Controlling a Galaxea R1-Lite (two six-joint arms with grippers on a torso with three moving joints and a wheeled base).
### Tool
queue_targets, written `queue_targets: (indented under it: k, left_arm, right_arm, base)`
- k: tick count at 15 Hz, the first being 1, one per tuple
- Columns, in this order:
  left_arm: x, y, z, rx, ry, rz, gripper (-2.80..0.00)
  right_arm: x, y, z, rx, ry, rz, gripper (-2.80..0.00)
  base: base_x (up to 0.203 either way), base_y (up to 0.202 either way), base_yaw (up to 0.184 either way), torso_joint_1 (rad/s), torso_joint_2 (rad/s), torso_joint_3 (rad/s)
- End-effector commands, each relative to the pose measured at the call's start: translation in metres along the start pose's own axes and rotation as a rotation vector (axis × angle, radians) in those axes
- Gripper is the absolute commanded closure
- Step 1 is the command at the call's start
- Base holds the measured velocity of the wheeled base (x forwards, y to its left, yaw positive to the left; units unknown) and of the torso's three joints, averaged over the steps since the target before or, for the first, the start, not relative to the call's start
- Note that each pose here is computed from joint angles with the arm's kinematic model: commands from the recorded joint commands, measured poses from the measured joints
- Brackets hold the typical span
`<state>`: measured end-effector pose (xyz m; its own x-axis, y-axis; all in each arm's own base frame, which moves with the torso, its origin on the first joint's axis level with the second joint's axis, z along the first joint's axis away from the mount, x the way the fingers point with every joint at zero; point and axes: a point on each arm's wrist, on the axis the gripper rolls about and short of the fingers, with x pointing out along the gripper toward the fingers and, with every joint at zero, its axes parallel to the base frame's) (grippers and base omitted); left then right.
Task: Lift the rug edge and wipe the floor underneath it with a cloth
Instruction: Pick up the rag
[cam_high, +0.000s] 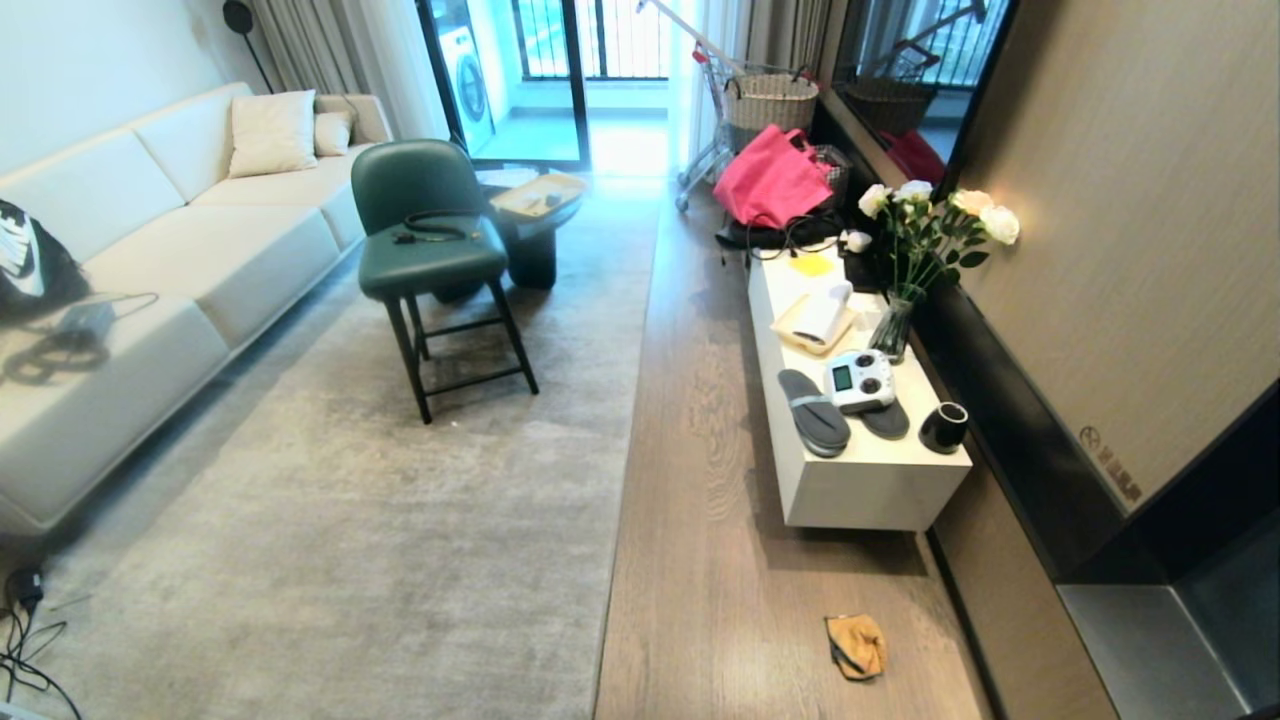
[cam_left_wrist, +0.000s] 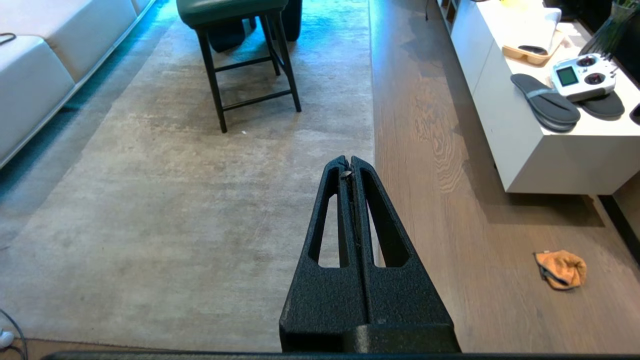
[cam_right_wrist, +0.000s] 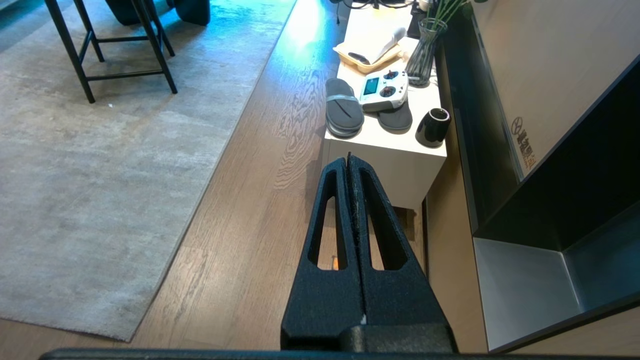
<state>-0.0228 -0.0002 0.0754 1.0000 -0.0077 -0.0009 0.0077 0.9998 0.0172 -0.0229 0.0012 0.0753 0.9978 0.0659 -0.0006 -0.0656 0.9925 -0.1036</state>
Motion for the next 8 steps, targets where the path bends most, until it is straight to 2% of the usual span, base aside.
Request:
queue_targets:
  k: [1, 8]
  left_arm:
    - [0.0000, 0.0000, 0.0001, 0.000, -0.001, 0.000, 0.00]
    - [0.0000, 0.0000, -0.0001, 0.000, 0.001, 0.000, 0.00]
  right_arm:
    - [0.0001, 0.0000, 0.0001, 0.000, 0.001, 0.002, 0.00]
    - [0.0001, 0.0000, 0.0001, 0.000, 0.001, 0.002, 0.00]
  base:
    - [0.000, 0.000, 0.000, -0.138, 0.32, 0.188]
    - [0.000, 0.000, 0.000, -0.132, 0.32, 0.190]
